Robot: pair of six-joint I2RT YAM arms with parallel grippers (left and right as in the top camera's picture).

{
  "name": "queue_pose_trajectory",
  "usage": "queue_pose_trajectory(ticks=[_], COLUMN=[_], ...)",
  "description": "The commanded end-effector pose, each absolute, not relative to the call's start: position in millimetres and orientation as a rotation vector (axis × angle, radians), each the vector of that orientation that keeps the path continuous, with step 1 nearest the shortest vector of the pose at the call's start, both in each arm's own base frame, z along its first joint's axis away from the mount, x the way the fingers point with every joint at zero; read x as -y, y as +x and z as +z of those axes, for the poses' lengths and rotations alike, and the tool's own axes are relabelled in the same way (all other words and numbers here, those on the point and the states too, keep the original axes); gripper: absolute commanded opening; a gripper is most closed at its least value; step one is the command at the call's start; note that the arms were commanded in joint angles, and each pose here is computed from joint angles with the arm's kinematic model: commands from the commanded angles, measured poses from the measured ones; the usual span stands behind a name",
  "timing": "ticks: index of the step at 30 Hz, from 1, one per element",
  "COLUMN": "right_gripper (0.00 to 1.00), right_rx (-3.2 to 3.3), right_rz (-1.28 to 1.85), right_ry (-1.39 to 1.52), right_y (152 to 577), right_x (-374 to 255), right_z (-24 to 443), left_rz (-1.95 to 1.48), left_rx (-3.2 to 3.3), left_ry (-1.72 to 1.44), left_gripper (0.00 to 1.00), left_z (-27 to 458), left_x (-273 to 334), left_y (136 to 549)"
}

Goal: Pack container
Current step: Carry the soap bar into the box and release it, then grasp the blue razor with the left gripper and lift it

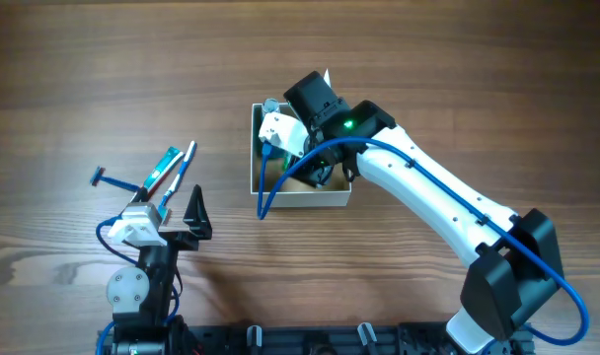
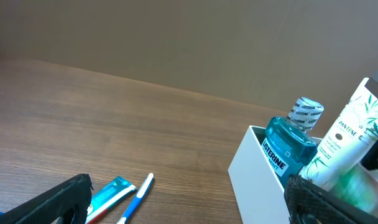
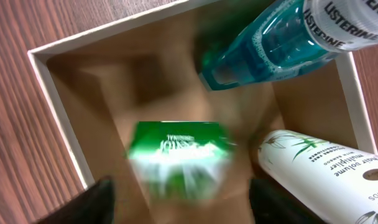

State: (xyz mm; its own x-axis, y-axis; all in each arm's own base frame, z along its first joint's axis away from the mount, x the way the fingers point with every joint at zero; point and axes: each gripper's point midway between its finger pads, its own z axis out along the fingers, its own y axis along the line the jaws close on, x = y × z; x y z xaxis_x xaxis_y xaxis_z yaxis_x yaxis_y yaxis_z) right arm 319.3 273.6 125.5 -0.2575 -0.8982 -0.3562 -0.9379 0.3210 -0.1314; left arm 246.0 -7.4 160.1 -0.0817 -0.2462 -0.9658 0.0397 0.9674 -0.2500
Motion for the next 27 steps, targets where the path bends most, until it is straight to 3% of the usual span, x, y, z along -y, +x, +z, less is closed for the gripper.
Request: queue_pose_trajectory(ticks=[1, 7, 11, 14, 17, 22, 27], right_gripper=[0.77, 0.78, 0.80, 0.86, 0.98, 1.00, 1.00], right_rx=[-2.240, -2.269, -2.150, -2.156, -2.254, -2.421, -2.559], right_rz=[0.185, 0.198, 0.159, 0.215, 0.291, 0.409, 0.364], right_ry=[-1.640, -1.617, -1.467, -1.028, -0.445, -0.013, 0.226], right_y=[316, 305, 297, 311, 338, 355, 359], right_x=[-279, -282, -287, -261, -181, -84, -37], right_z=[120, 127, 195, 265, 305, 281, 237], left_rz=[-0.234, -0.234, -0.234, -0.243, -0.289, -0.264, -0.204], left_rx=[-1.636, -1.636, -1.636, -1.635, -1.652, -1.855, -2.029], left_ry=[-0.179, -0.179, -0.179, -0.181, -0.141, -0.201, -0.215], left_gripper=[1.00, 1.00, 1.00, 1.00, 1.00, 1.00, 1.00], left_z=[158, 158, 158, 158, 159, 165, 210], left_x=[4, 4, 4, 5, 15, 10, 4], left_y=[246, 246, 246, 246, 245, 241, 278])
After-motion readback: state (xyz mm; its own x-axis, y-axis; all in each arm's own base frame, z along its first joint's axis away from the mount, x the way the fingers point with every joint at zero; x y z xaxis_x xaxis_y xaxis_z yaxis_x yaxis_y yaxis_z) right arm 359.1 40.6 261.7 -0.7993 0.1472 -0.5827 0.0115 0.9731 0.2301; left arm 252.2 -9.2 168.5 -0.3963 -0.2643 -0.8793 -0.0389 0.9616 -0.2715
